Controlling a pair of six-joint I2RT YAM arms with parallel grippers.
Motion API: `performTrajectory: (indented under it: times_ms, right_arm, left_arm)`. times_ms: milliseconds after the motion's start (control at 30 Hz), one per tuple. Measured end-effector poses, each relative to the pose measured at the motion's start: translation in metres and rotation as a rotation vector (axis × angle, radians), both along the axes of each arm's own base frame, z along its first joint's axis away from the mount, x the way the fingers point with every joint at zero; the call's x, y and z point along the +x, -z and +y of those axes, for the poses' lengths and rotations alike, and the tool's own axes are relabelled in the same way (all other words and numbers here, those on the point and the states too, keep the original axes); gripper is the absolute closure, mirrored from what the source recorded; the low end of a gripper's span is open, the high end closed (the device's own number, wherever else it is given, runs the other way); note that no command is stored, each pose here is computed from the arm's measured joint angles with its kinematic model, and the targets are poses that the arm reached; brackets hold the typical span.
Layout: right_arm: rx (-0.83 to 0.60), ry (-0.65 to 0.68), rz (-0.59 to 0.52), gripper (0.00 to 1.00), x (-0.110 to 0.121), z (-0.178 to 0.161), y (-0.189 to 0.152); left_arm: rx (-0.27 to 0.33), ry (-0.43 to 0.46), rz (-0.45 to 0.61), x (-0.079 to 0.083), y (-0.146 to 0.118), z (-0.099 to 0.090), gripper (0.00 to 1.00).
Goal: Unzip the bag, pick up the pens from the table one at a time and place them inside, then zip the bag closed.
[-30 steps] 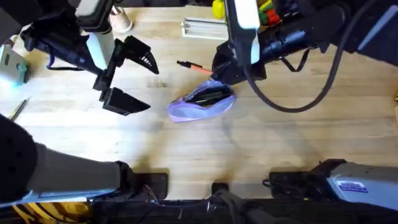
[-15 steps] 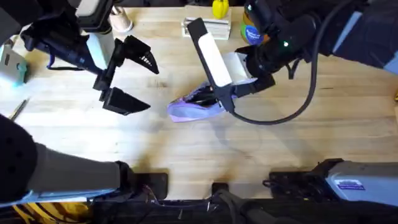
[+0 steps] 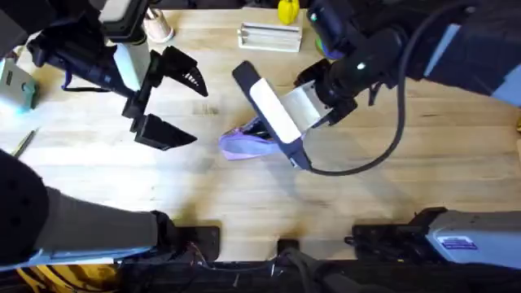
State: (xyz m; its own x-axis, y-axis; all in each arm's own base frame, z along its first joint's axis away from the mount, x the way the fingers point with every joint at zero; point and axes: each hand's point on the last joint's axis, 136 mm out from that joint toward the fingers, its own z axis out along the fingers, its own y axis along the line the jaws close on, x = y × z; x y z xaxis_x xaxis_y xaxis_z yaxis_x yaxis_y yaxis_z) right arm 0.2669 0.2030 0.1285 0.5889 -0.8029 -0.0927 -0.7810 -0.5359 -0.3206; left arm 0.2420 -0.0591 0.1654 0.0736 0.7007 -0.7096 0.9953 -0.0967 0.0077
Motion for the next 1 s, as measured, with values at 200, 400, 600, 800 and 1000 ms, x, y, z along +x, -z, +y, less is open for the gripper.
performTrajectory:
  times_ms: [200,400,600,800,1000]
  right_arm:
    - [-0.054,-0.076,0.007,0.971,-0.002,0.025,0.028]
    - [-0.074,-0.147,-0.023,0.971,0.000,0.057,0.055]
    - [-0.072,-0.197,-0.080,0.971,-0.003,0.082,0.059]
    - [-0.051,-0.163,-0.096,0.524,0.001,0.089,0.054]
    - [-0.004,-0.134,-0.115,0.007,0.007,0.099,0.042]
  left_arm:
    - [0.000,0.000,0.000,0.000,0.000,0.000,0.007]
    - [0.000,0.000,0.000,0.000,0.000,0.000,0.007]
    - [0.000,0.000,0.000,0.000,0.000,0.000,0.007]
    - [0.000,0.000,0.000,0.000,0.000,0.000,0.007]
    - [0.000,0.000,0.000,0.000,0.000,0.000,0.007]
